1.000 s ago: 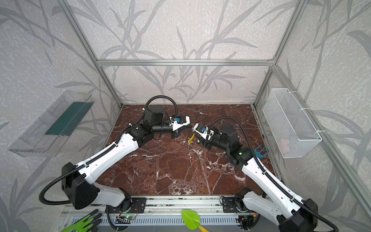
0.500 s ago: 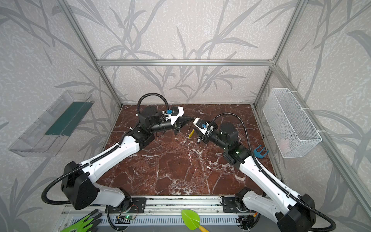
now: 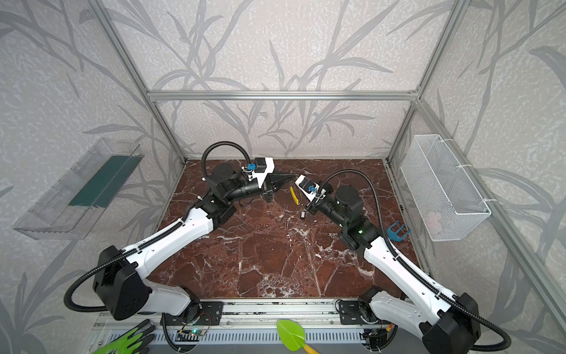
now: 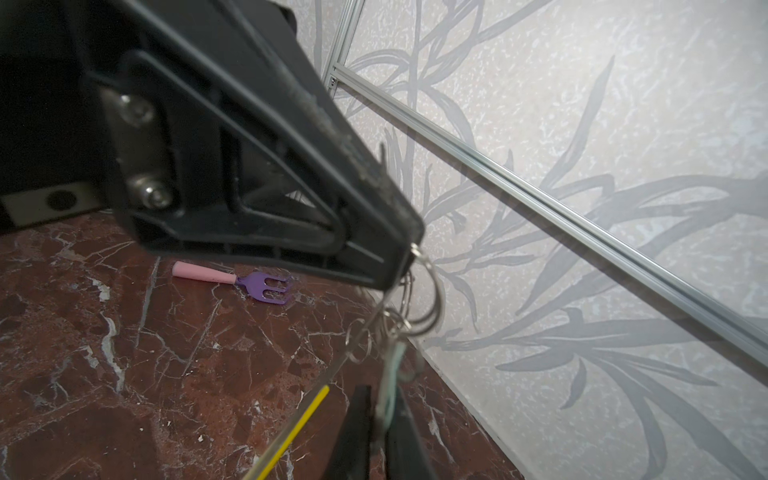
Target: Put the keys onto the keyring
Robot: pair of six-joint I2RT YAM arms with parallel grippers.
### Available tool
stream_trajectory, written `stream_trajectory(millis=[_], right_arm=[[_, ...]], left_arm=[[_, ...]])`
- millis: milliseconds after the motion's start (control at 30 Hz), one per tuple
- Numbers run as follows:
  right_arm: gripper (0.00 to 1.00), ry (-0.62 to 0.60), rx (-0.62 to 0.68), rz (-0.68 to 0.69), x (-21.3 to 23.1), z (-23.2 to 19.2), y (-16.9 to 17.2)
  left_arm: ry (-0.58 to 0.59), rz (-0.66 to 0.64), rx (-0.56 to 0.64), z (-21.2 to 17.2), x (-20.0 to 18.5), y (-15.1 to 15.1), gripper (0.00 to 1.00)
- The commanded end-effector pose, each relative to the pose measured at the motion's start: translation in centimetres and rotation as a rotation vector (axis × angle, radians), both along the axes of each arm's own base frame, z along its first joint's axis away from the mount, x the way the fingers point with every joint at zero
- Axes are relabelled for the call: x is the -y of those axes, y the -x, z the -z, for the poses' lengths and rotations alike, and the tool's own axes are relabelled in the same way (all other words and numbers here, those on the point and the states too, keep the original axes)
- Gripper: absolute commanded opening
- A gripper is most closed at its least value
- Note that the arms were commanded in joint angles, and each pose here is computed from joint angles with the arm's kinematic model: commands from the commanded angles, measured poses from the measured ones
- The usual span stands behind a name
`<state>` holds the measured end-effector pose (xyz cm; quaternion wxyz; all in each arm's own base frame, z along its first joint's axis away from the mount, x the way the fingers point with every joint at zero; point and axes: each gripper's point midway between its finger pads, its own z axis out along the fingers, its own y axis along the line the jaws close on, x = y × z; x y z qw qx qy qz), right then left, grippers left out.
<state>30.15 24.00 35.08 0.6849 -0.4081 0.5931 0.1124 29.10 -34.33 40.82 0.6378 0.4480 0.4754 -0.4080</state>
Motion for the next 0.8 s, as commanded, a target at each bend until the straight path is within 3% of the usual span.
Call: stream_trajectory(millis=[0, 133, 367, 600, 767], right_arm=[[0.08, 0.034, 0.054, -0.031, -0.8, -0.5, 0.8], [0.07, 0.057, 0.091, -0.073, -1.9, 0.1, 1.6], [0.03, 0.074, 0.103, 0.000, -0.7, 0.1, 1.1], [0.00, 0.098, 0.127, 0.163, 2.1, -0.5, 0.2], [0.00, 0.104, 0.156, 0.115, 1.8, -1.2, 1.2]], left_arm=[[0.105, -0.010, 0.042, -3.0, -0.9, 0.5, 0.00], [0.130, -0.008, 0.028, -3.1, -0.9, 0.2, 0.00], [0.117, -0.044, 0.031, -2.6, -1.9, -0.4, 0.00], [0.095, -0.064, 0.022, -1.8, -2.8, -1.1, 0.00], [0.101, -0.064, 0.022, -1.9, -2.9, -1.3, 0.00]])
